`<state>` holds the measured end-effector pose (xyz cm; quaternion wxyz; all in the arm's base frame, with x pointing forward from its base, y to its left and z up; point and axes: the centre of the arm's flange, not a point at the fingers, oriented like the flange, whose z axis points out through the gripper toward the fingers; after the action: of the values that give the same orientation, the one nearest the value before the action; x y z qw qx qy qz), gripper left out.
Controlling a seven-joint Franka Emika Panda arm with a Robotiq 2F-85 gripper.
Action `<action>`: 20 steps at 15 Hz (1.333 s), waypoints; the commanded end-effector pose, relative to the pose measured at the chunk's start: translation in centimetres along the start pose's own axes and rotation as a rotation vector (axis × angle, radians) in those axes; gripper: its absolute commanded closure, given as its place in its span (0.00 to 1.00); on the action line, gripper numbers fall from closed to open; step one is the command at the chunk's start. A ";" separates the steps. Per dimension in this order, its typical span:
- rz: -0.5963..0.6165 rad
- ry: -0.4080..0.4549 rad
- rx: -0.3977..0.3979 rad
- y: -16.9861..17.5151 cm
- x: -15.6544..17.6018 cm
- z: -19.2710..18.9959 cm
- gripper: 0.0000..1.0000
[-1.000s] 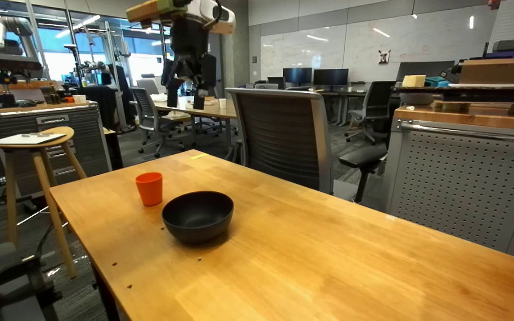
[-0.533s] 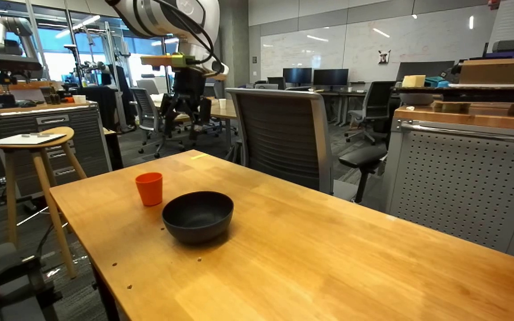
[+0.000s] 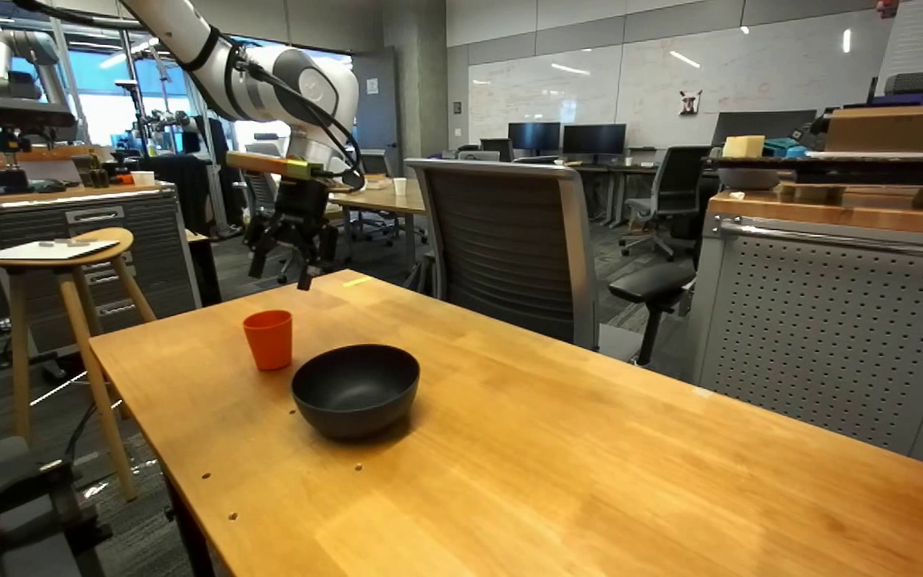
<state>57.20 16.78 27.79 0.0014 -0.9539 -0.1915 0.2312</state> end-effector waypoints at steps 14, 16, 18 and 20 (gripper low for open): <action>-0.174 -0.091 -0.210 -6.0 5.6 5.7 0.00; -0.188 -0.085 -0.224 -6.5 6.0 5.7 0.25; -0.188 -0.083 -0.228 -6.4 6.4 5.9 0.42; -0.179 -0.080 -0.232 -5.9 6.7 6.0 0.58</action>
<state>56.35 24.20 20.39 -0.0864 -0.9172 -0.2964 0.2519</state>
